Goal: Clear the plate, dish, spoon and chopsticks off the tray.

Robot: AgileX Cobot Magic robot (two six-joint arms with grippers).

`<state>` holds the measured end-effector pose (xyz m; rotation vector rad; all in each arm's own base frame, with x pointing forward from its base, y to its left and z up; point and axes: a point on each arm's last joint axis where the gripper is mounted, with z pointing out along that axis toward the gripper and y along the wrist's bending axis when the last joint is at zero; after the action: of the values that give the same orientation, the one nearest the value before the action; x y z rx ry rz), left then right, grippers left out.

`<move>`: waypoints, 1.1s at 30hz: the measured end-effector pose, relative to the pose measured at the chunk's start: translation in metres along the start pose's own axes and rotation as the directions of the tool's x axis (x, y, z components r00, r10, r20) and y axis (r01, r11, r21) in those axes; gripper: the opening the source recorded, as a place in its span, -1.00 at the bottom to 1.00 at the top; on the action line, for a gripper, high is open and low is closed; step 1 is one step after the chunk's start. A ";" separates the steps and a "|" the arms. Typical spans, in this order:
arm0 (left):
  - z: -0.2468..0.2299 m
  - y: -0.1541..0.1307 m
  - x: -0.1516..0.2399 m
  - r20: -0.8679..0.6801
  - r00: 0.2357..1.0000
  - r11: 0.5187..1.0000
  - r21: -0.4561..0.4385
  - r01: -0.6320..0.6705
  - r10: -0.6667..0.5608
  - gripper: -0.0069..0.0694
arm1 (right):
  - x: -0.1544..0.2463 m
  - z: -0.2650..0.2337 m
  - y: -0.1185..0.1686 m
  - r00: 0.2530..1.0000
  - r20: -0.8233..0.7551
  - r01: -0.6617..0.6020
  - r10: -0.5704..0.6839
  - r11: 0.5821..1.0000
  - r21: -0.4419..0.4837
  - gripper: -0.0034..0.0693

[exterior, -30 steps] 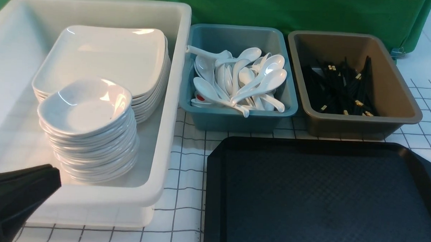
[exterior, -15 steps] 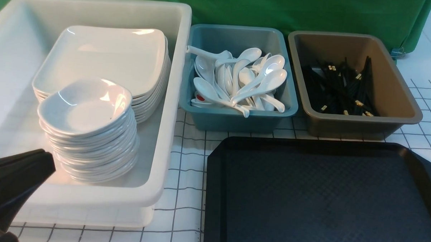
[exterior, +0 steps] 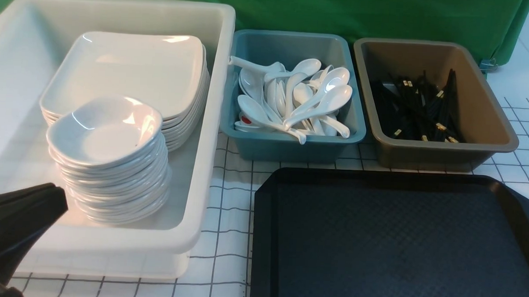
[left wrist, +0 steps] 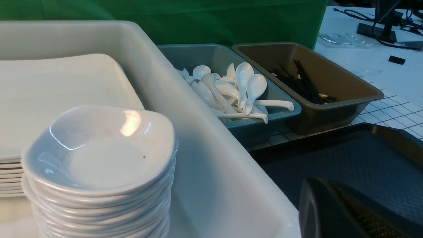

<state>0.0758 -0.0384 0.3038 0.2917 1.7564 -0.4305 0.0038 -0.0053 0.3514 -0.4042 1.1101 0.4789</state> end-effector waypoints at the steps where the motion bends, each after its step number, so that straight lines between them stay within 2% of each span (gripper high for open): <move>1: -0.001 0.001 0.000 0.002 0.999 0.999 -0.016 -0.032 0.032 -0.83 | 0.000 0.000 0.000 1.000 0.000 0.000 0.000 1.000 0.000 -0.56; 7: -0.010 0.016 0.026 0.075 0.990 0.980 -0.172 -0.105 0.119 -0.83 | 0.000 0.000 0.000 1.000 0.000 0.000 0.000 1.000 0.000 -0.52; 14: -0.014 0.036 0.092 0.179 0.977 0.921 -0.388 -0.036 0.114 -0.83 | 0.000 0.000 0.000 1.000 0.000 0.000 0.000 1.000 0.000 -0.47; 21: -0.012 0.039 0.114 0.036 0.994 0.908 -0.411 -0.081 0.105 -0.83 | 0.000 0.000 0.000 1.000 0.002 0.000 0.000 1.000 -0.001 -0.43; 33: -0.012 0.039 0.114 0.028 0.992 0.905 -0.414 -0.098 0.120 -0.83 | 0.000 0.000 0.000 1.000 0.002 0.000 0.000 1.000 -0.001 -0.34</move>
<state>0.0557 -0.0021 0.1898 0.0736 1.7212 0.0202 0.0037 -0.0053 0.3516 -0.4041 1.1077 0.4797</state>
